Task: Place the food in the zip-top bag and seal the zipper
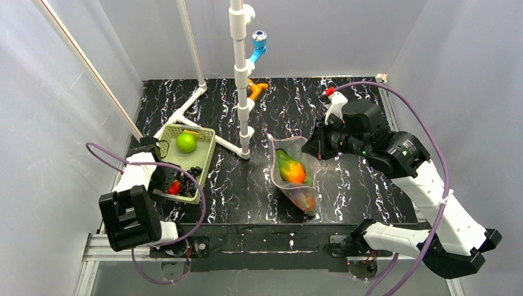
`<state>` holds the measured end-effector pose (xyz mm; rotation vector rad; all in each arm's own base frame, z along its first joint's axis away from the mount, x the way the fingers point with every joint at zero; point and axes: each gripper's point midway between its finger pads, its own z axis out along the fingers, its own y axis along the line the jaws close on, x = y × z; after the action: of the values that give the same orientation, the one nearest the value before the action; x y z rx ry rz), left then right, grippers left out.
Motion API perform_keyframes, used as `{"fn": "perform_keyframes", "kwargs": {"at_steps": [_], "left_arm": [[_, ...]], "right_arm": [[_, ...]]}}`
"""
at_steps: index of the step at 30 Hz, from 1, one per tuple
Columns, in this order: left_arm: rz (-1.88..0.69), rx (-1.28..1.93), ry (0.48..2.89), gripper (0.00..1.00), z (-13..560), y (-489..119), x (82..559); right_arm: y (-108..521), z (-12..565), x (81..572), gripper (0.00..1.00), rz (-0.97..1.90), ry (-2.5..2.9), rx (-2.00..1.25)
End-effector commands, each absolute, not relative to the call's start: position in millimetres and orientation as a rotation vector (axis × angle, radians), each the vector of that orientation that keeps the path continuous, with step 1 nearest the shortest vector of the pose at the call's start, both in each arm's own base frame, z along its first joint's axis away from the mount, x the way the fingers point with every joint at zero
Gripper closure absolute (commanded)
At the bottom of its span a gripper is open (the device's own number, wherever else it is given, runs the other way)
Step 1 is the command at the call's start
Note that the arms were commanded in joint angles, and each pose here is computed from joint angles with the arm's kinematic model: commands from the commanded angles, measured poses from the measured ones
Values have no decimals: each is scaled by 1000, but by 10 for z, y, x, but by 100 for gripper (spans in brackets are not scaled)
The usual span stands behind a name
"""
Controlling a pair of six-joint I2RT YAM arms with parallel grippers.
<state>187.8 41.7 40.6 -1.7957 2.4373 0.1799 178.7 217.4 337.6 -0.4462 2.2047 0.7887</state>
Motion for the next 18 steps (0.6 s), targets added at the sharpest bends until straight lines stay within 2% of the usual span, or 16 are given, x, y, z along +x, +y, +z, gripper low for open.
{"fn": "perform_keyframes", "kwargs": {"at_steps": [1, 4, 7, 10, 16, 18], "left_arm": [[182, -1769, 2476, 11, 268, 419, 1893], [208, -1718, 2452, 23, 325, 489, 1904], [166, -1612, 2438, 43, 467, 523, 1994], [61, -1516, 2413, 57, 671, 475, 2110], [-172, -1344, 2354, 76, 997, 290, 2295], [-217, -1322, 2349, 78, 1036, 242, 2320]], "right_arm": [[2195, 3662, 1825, 99, 832, 2079, -440], [2195, 3672, 1827, 99, 832, 2077, -437], [2213, 3680, 1836, 99, 836, 2080, -437], [2231, 3692, 1842, 99, 842, 2084, -437], [2280, 3691, 1851, 99, 860, 2092, -440], [2284, 3698, 1852, 99, 863, 2091, -439]]}}
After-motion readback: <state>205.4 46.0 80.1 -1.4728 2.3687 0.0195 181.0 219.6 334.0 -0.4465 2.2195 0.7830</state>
